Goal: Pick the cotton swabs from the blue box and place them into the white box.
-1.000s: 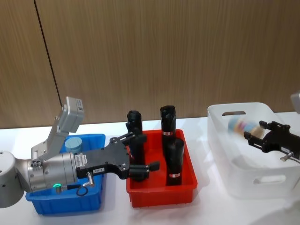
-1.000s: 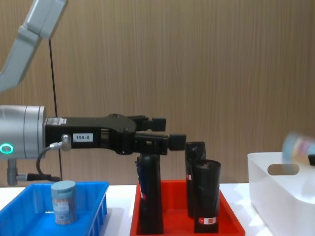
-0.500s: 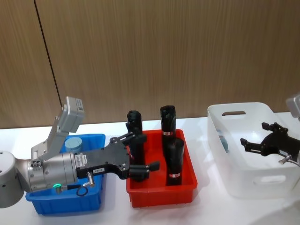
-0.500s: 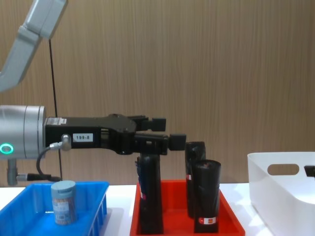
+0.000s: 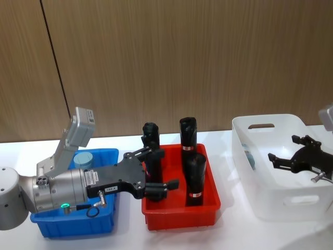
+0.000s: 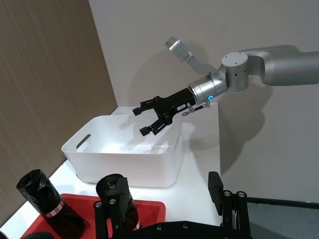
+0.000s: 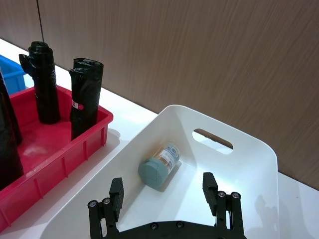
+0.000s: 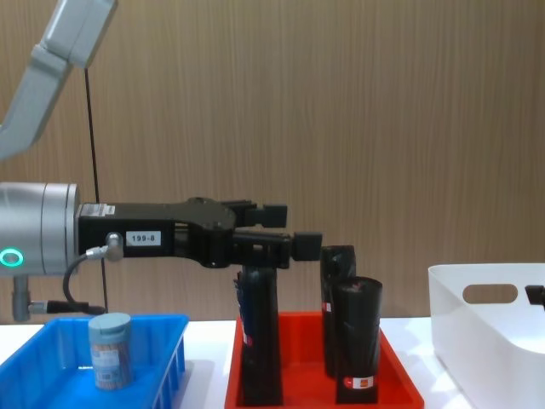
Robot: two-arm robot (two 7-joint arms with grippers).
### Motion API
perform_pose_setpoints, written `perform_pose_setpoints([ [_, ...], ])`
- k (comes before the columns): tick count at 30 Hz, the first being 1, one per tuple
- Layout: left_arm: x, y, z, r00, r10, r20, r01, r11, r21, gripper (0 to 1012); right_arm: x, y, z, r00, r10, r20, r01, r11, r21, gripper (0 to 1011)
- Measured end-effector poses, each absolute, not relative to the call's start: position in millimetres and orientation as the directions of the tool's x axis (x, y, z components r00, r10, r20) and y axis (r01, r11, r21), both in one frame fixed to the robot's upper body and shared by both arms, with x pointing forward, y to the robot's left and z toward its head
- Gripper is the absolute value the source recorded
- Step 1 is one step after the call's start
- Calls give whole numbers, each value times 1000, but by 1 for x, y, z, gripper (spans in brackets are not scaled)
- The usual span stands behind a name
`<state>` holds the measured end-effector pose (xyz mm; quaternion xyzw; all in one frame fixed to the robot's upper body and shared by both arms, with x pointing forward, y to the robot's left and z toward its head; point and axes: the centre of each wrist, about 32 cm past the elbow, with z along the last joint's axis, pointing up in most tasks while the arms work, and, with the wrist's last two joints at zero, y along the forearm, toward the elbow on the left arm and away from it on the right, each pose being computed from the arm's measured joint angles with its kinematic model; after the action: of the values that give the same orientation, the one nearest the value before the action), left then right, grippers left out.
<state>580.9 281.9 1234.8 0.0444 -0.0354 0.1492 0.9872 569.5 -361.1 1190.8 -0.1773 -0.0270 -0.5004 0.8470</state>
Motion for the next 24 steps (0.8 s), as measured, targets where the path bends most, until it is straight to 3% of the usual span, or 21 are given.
perform_pose_setpoints([
  [12,579,279,1234,945,314,88,-321,944,79,1004,565,-354,1190,494,-839,227,862,437,-258,1001],
  [24,569,268,1228,904,411,116,-421,903,81,1004,540,-320,1182,464,-860,211,884,433,-177,1001],
])
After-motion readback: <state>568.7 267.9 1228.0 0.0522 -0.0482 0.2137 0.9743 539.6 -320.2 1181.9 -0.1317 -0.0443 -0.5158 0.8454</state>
